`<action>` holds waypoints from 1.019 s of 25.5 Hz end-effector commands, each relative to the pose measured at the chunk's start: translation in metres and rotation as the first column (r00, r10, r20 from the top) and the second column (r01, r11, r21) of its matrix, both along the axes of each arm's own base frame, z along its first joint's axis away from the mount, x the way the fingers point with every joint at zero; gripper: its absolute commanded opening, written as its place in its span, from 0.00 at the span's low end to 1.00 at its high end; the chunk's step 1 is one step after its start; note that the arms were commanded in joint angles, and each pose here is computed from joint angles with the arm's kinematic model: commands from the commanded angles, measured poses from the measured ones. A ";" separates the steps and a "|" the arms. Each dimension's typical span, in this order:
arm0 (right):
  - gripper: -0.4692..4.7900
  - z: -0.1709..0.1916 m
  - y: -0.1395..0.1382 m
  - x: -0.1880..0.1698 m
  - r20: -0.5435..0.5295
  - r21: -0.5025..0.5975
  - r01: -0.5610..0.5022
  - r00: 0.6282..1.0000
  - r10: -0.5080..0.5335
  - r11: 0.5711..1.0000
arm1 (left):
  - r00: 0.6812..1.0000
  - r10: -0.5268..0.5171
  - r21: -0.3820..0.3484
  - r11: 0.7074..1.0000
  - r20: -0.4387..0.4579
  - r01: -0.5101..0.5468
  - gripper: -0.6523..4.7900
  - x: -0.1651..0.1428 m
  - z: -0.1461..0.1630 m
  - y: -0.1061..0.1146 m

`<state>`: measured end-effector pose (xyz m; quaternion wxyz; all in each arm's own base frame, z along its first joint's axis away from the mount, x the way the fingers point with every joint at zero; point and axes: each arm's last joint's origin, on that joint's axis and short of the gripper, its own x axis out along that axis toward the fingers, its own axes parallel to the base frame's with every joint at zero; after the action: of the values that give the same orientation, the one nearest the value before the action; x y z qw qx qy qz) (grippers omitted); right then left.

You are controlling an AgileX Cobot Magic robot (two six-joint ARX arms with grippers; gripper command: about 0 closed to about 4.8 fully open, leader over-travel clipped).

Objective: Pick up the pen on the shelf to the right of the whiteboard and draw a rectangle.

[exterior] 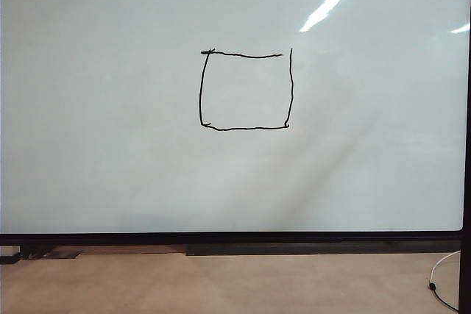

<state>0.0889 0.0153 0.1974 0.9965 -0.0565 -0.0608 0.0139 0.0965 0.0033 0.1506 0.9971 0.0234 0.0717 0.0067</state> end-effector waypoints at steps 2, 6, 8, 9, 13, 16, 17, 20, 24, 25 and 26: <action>0.07 -0.005 0.001 0.002 0.009 0.010 -0.009 1.000 0.009 1.000 | 1.000 -0.002 0.001 1.000 0.015 0.002 0.11 0.000 0.002 0.000; 0.07 -0.013 -0.001 0.004 -0.011 0.005 0.007 1.000 -0.007 1.000 | 1.000 -0.002 0.001 1.000 0.015 0.002 0.11 0.000 0.002 0.000; 0.07 -0.016 -0.002 0.005 -0.018 0.003 0.022 1.000 -0.022 1.000 | 1.000 -0.002 0.001 1.000 0.015 0.002 0.11 0.000 0.002 0.000; 0.07 -0.017 -0.003 0.006 -0.021 0.001 0.024 0.999 -0.024 1.000 | 1.000 -0.002 0.001 1.000 0.015 0.002 0.11 0.000 0.002 0.000; 0.07 -0.019 -0.008 0.007 -0.023 -0.005 0.031 0.999 -0.031 1.000 | 1.000 -0.002 0.001 1.000 0.016 0.002 0.11 0.000 0.002 0.000; 0.07 -0.019 -0.014 0.007 -0.019 0.003 0.033 0.999 -0.033 0.999 | 1.000 -0.002 0.001 1.000 0.015 0.002 0.11 0.000 0.002 0.000; 0.07 -0.019 -0.017 0.007 -0.021 0.010 0.028 0.999 -0.028 1.000 | 1.000 -0.002 0.001 1.000 0.016 0.002 0.11 0.000 0.002 0.000; 0.07 -0.021 -0.020 0.007 -0.027 0.030 0.045 0.999 -0.045 0.999 | 1.000 -0.002 0.001 1.000 0.016 0.002 0.11 0.000 0.002 0.000; 0.07 -0.023 -0.021 0.008 -0.037 0.025 0.063 0.997 -0.062 0.998 | 1.000 -0.002 0.001 1.000 0.016 0.002 0.11 0.000 0.002 0.000; 0.07 -0.024 -0.021 0.008 -0.040 0.021 0.074 0.997 -0.073 0.997 | 1.000 -0.002 0.001 1.000 0.016 0.002 0.11 0.000 0.002 0.000; 0.07 -0.024 -0.021 0.008 -0.043 0.015 0.080 0.996 -0.080 0.997 | 1.000 -0.002 0.001 1.000 0.015 0.002 0.11 0.000 0.002 0.000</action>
<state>0.0969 -0.0052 0.1723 0.9983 -0.0460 -0.0333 -0.0154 0.0965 0.0033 0.1506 0.9971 0.0234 0.0717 0.0067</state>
